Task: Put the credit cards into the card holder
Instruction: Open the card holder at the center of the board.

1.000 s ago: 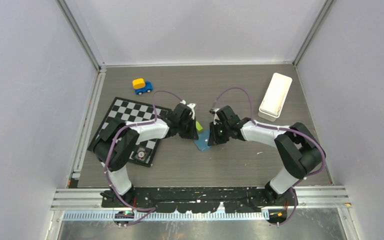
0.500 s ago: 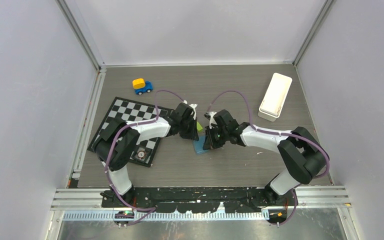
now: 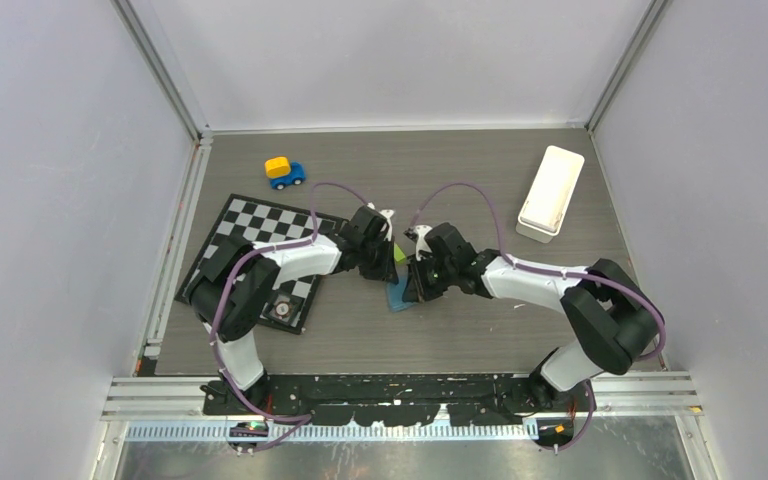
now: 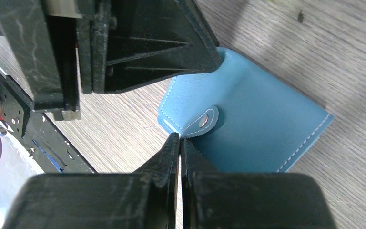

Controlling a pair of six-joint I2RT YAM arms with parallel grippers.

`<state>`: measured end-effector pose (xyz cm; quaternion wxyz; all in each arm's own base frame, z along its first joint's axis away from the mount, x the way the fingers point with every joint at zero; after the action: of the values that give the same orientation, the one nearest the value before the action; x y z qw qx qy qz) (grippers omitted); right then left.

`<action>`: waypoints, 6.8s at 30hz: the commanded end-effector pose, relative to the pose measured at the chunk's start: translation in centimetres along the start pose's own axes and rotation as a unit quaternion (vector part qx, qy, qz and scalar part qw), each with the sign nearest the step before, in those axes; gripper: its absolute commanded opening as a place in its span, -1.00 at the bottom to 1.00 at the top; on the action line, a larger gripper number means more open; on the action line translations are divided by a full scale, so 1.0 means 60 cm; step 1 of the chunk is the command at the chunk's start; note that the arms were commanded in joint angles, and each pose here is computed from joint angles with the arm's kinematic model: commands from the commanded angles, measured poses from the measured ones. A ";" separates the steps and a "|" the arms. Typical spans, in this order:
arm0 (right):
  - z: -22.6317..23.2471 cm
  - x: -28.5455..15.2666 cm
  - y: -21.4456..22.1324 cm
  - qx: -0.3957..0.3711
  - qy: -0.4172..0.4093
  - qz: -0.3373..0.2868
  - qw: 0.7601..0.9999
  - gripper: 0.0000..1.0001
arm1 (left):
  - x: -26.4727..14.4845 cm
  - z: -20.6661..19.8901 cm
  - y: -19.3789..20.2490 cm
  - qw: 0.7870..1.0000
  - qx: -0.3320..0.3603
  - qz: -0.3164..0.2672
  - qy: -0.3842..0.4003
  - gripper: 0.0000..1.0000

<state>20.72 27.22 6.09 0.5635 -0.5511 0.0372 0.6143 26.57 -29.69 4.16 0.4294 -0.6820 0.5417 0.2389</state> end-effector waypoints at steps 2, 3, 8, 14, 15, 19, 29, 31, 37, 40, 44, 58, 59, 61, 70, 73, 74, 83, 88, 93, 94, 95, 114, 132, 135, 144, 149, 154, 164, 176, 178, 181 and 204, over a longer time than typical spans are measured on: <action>0.084 -0.012 -0.025 -0.031 -0.088 -0.033 0.995 -0.99 | 0.022 0.044 0.030 0.999 -0.020 0.015 -0.048 -1.00; 0.088 -0.013 -0.026 -0.034 -0.089 -0.035 0.995 -0.99 | 0.022 0.046 0.030 0.998 -0.020 0.015 -0.049 -1.00; 0.106 -0.021 -0.029 -0.046 -0.092 -0.045 0.994 -0.99 | 0.023 0.050 0.034 0.998 -0.025 0.015 -0.053 -1.00; 0.096 -0.030 -0.030 -0.040 -0.062 -0.057 0.996 -0.99 | 0.021 0.051 0.036 0.998 -0.031 0.010 -0.049 -1.00; 0.092 -0.033 -0.029 -0.038 -0.053 -0.061 0.996 -0.99 | 0.019 0.050 0.035 0.998 -0.031 0.006 -0.047 -1.00; 0.076 -0.048 -0.028 -0.025 -0.020 -0.085 0.996 -0.85 | 0.007 0.043 0.030 0.999 -0.023 -0.005 -0.038 -1.00; 0.007 -0.103 -0.024 0.061 0.132 -0.129 0.981 0.26 | -0.036 0.048 0.042 0.996 -0.069 -0.055 -0.019 -0.93; 0.005 -0.101 -0.021 0.082 0.138 -0.124 0.979 0.30 | -0.043 0.037 0.050 0.995 -0.082 -0.057 0.010 -0.87; -0.001 -0.085 -0.005 0.181 0.153 -0.118 0.964 0.32 | -0.066 0.012 0.067 0.996 -0.054 -0.048 0.048 -0.42; -0.004 -0.075 0.009 0.226 0.157 -0.116 0.954 0.34 | -0.084 0.020 0.061 0.997 -0.030 -0.063 0.029 -0.22; -0.005 -0.058 0.018 0.250 0.153 -0.112 0.950 0.26 | -0.103 0.014 0.051 0.996 0.011 -0.081 0.037 -0.05; -0.022 -0.008 0.016 0.263 0.163 -0.112 0.944 -0.03 | -0.072 -0.049 0.058 0.983 0.120 -0.061 0.127 0.17; -0.022 -0.006 0.016 0.263 0.162 -0.112 0.944 -0.06 | -0.066 -0.045 0.059 0.984 0.118 -0.059 0.123 0.16; -0.021 -0.005 0.015 0.265 0.160 -0.113 0.944 -0.14 | -0.057 -0.038 0.063 0.985 0.115 -0.053 0.114 0.13; -0.009 0.005 -0.015 0.255 0.134 -0.135 0.948 -0.43 | -0.042 -0.025 0.089 0.987 0.111 -0.033 0.110 0.16; -0.006 0.007 -0.026 0.249 0.130 -0.139 0.950 -0.47 | -0.042 -0.023 0.092 0.988 0.115 -0.035 0.101 0.23; -0.005 0.009 -0.028 0.248 0.130 -0.138 0.950 -0.50 | -0.041 -0.021 0.093 0.988 0.118 -0.035 0.096 0.25; 0.008 -0.001 -0.059 0.260 0.110 -0.166 0.945 -0.96 | -0.047 -0.018 0.104 0.986 0.153 -0.041 0.051 0.42; 0.013 -0.013 -0.072 0.276 0.103 -0.178 0.939 -0.99 | -0.062 -0.025 0.104 0.984 0.162 -0.057 0.044 0.51; 0.011 -0.020 -0.077 0.294 0.105 -0.178 0.933 -0.99 | -0.071 -0.026 0.111 0.981 0.183 -0.064 0.019 0.58; 0.010 -0.022 -0.079 0.295 0.106 -0.179 0.933 -0.99 | -0.072 -0.023 0.110 0.980 0.187 -0.067 0.006 0.58; 0.009 -0.025 -0.080 0.297 0.107 -0.180 0.932 -0.99 | -0.075 -0.019 0.107 0.978 0.195 -0.072 -0.007 0.59; 0.000 -0.023 -0.072 0.290 0.128 -0.158 0.935 -0.99 | -0.105 -0.020 0.089 0.970 0.215 -0.099 -0.049 0.40; 0.000 -0.001 -0.056 0.279 0.126 -0.122 0.944 -0.99 | -0.108 -0.035 0.063 0.968 0.203 -0.140 -0.046 0.07; 0.001 0.000 -0.054 0.278 0.126 -0.119 0.945 -0.99 | -0.108 -0.033 0.060 0.967 0.201 -0.145 -0.050 0.02; 0.001 0.001 -0.053 0.275 0.126 -0.116 0.946 -0.99 | -0.112 -0.016 0.045 0.963 0.193 -0.168 -0.089 -0.20; 0.004 0.004 -0.054 0.275 0.120 -0.112 0.947 -0.99 | -0.113 -0.013 0.041 0.959 0.200 -0.178 -0.091 -0.23; 0.008 0.006 -0.054 0.274 0.115 -0.107 0.949 -0.99 | -0.108 -0.017 0.042 0.956 0.218 -0.180 -0.081 -0.53; 0.033 -0.003 -0.059 0.254 0.068 -0.108 0.959 -0.75 | -0.118 -0.034 0.033 0.956 0.210 -0.193 -0.063 -1.00; 0.003 -0.112 -0.068 0.212 0.148 -0.182 0.949 -0.02 | -0.139 -0.097 0.040 0.977 0.104 -0.186 0.025 -1.00; 0.003 -0.116 -0.067 0.206 0.150 -0.183 0.950 0.00 | -0.141 -0.095 0.037 0.978 0.078 -0.191 0.026 -1.00; 0.005 -0.113 -0.066 0.199 0.146 -0.177 0.953 -0.01 | -0.136 -0.077 0.033 0.981 0.037 -0.190 0.026 -1.00; -0.017 -0.007 -0.074 0.133 0.222 -0.129 0.957 0.41 | -0.134 -0.033 0.030 0.982 -0.049 -0.170 0.060 -1.00</action>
<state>22.24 26.82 7.33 0.6686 -0.5792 0.1883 0.4266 21.82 -26.68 9.44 0.4161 -0.7817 0.4312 0.1727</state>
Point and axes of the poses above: each gripper's point midway between its finger pads, its own x axis out along the fingers, its own z axis along the line the jaws close on, y = z × x, the point moved 2 cm from there along -x, back along the fingers, and after that the axes turned 11 degrees about -x, right-handed, at the moved point
